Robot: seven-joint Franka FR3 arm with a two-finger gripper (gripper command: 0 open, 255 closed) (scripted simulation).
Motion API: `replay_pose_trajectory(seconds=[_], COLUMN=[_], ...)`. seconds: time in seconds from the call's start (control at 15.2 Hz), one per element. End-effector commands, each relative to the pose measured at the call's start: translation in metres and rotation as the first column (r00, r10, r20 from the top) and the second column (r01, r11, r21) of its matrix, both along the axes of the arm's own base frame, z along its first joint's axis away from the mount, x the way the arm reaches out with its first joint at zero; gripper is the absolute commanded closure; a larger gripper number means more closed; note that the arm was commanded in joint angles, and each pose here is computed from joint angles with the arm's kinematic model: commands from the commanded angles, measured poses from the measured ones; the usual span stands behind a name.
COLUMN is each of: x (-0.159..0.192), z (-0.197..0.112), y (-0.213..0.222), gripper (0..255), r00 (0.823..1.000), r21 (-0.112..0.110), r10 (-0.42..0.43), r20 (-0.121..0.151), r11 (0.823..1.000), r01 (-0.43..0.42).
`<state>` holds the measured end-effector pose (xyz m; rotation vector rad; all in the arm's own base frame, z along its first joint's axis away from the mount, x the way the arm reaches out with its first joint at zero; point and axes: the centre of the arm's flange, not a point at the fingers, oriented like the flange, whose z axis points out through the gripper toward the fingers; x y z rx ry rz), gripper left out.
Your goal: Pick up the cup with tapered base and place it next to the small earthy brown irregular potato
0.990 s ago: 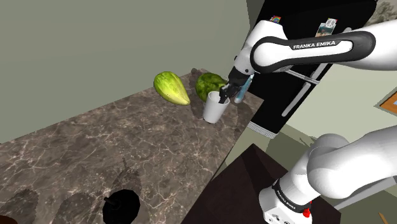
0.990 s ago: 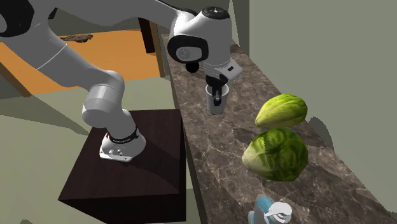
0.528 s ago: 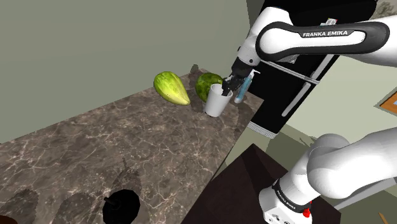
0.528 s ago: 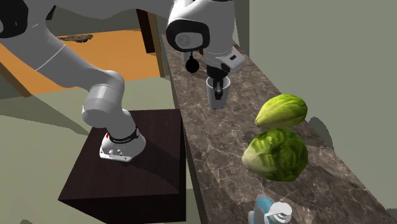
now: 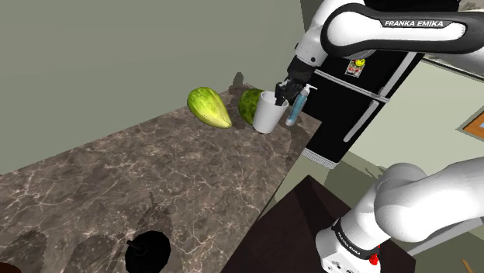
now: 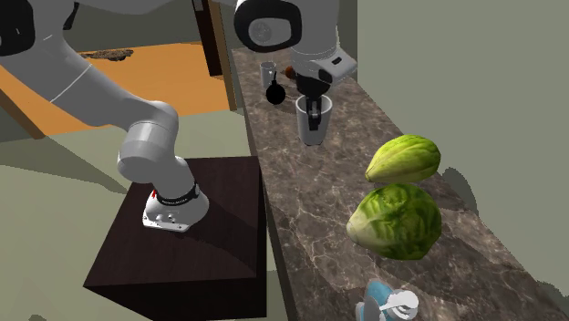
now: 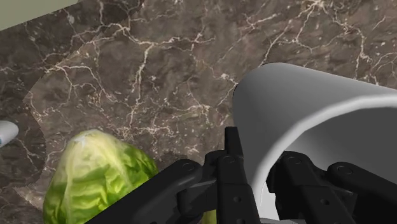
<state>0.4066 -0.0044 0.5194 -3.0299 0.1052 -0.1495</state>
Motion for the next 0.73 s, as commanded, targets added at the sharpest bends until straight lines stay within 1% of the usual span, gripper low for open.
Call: replay_pose_trajectory(seconds=[0.0,0.26,0.66], x=[0.0,0.0,0.018], z=[0.011,0.028,0.021], y=[-0.001,-0.001,0.076], gripper=[255,255,255], r00=[1.0,1.0,1.0], r21=[0.0,0.0,0.0], r10=[0.0,0.0,0.0], r20=[0.0,0.0,0.0], r11=[1.0,1.0,1.0], r01=[0.0,0.0,0.0])
